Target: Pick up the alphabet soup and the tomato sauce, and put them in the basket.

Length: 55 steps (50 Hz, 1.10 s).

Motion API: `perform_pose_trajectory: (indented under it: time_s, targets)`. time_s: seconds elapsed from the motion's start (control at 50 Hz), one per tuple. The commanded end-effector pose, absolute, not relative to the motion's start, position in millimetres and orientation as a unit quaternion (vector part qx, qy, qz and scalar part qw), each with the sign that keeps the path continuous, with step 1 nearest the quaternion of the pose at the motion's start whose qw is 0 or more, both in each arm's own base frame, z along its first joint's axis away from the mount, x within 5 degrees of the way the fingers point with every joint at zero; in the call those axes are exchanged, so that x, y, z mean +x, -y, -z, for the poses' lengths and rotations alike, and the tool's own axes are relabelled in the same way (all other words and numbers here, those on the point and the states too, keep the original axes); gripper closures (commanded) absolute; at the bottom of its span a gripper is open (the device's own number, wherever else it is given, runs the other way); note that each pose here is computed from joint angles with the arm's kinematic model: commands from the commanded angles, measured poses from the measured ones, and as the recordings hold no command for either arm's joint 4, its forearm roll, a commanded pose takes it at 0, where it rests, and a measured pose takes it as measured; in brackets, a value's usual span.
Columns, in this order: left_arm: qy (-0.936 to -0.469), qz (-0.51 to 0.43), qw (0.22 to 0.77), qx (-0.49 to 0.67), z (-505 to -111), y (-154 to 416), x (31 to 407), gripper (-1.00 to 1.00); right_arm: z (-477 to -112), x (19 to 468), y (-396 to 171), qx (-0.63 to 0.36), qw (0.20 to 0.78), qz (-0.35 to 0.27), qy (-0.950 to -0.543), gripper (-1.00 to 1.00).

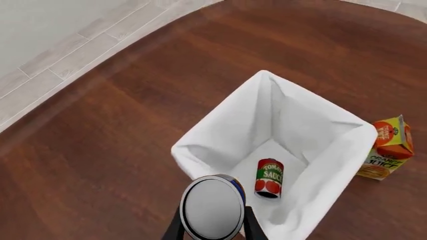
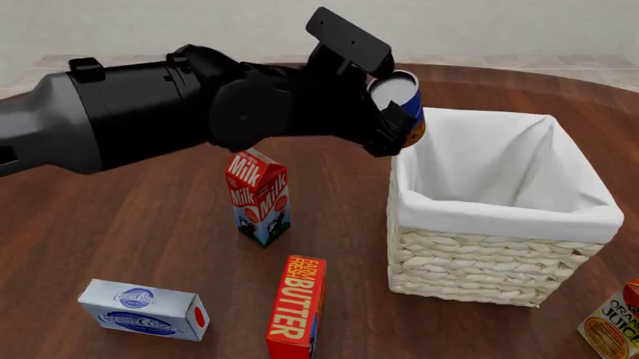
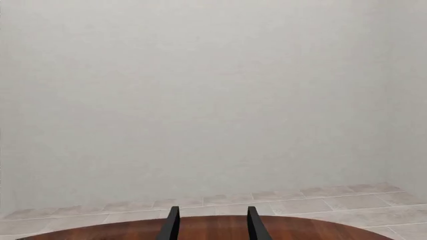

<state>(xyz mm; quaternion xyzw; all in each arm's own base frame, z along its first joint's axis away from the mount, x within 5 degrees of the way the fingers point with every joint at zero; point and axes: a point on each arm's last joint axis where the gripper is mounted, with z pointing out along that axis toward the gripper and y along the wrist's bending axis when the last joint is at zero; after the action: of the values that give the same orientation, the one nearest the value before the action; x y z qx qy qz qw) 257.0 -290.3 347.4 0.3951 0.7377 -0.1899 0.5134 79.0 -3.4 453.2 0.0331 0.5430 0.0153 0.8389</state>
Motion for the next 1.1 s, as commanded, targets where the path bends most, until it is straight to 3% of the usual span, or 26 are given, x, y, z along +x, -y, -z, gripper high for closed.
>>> perform_pose_trajectory:
  time_s: [0.02, 0.52, 1.1]
  targets:
    - [-0.723, 0.198, 0.523, 0.406, -354, 298, 250, 1.00, -453, 76, 3, 0.032, 0.839, -0.017, -0.543, -1.00]
    - [-0.713, 0.207, 0.519, 0.424, -350, 317, 244, 1.00, -454, 73, 3, 0.035, 0.841, -0.018, -0.540, -1.00]
    - [-0.717, 0.182, 0.514, 0.434, -336, 331, 271, 1.00, -456, 80, 3, 0.034, 0.841, -0.023, -0.540, -1.00]
